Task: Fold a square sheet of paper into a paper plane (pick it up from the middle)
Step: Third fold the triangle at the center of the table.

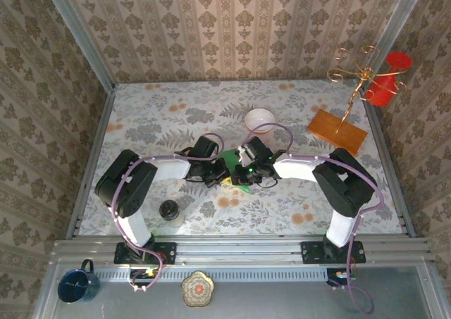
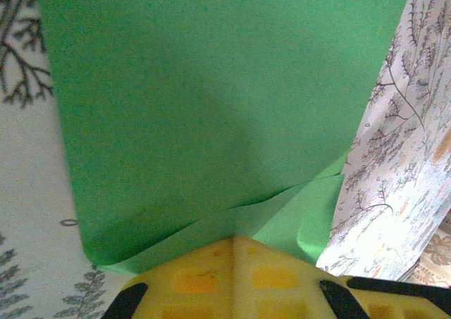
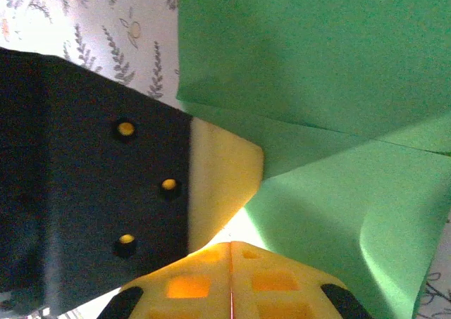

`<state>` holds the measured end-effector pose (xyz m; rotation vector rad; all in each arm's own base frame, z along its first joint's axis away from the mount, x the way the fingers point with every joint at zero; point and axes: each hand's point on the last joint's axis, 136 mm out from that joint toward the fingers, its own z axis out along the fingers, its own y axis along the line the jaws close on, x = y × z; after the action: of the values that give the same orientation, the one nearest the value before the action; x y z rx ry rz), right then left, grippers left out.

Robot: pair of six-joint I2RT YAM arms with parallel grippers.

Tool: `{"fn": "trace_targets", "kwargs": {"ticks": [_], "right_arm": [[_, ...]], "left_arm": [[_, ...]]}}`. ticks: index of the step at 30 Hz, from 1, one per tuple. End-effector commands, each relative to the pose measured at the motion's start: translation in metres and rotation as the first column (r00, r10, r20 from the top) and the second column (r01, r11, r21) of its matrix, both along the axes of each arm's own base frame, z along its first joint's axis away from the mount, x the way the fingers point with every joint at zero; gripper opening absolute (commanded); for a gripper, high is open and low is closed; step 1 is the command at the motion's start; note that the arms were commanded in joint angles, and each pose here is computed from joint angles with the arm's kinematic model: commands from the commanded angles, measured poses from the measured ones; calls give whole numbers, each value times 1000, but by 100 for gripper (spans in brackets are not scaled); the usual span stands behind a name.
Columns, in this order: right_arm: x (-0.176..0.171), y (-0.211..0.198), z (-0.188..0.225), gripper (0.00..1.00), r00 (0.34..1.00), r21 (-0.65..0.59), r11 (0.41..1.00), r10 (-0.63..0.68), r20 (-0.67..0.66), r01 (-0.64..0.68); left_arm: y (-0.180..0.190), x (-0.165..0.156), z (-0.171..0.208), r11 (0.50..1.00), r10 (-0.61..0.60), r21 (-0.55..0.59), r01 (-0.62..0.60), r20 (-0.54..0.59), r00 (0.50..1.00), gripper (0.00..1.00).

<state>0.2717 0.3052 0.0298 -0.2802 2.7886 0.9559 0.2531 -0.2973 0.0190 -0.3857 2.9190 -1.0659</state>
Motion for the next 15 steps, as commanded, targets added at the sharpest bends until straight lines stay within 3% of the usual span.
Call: {"fn": "trace_targets", "kwargs": {"ticks": [1,15], "right_arm": [[-2,0,-8,9,1000,-17,999,27,-13,-27],[-7,-12,-22,9,999,-72,997,34,-34,-37]], "left_arm": [[26,-17,-39,990,19,137,-7,-86,996,5],[34,-20,-46,985,32,170,-13,-107,994,5]]}}
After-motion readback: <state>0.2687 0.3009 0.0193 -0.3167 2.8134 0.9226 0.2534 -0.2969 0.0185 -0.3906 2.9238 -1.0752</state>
